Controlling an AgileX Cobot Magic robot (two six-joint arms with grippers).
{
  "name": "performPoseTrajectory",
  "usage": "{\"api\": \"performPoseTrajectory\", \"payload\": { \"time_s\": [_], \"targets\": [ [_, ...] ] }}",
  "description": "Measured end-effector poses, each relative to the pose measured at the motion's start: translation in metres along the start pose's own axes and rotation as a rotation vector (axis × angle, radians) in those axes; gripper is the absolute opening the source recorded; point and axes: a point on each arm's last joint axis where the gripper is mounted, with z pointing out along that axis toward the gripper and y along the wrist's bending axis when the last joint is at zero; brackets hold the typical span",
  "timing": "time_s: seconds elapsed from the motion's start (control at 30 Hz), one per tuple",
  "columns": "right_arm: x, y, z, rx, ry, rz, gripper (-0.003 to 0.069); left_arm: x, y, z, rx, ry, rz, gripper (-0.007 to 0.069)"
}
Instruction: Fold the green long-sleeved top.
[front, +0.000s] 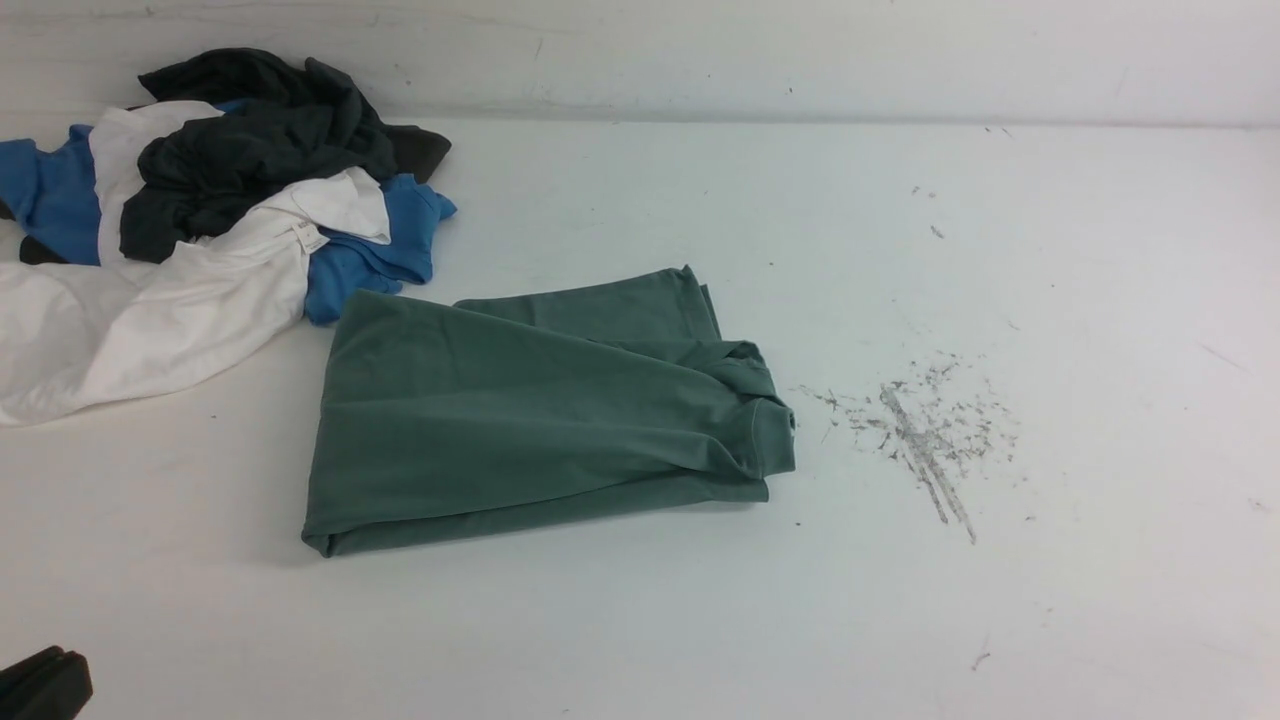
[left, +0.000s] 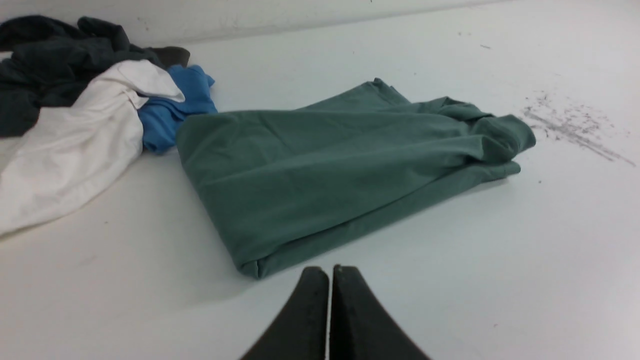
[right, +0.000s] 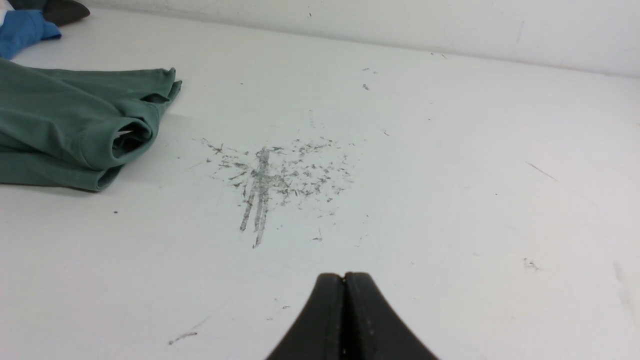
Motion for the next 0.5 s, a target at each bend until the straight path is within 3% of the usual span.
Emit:
{"api": "performPoseTrajectory", "payload": {
  "time_s": [0.13, 0.27, 0.5],
  "targets": [
    [0.000, 0.000, 0.000, 0.000, 0.000, 0.000, -0.0015, 0.020, 0.002, 0.011, -0.011, 0.034, 0.007, -0.0004],
    [0.000, 0.000, 0.000, 0.000, 0.001, 0.000, -0.0015, 0.043, 0.007, 0.020, -0.083, -0.025, 0.017, -0.0004],
    [0.000, 0.000, 0.000, 0.000, 0.001, 0.000, -0.0015, 0.068, 0.021, 0.029, -0.310, -0.026, -0.041, -0.0004]
  ]
}}
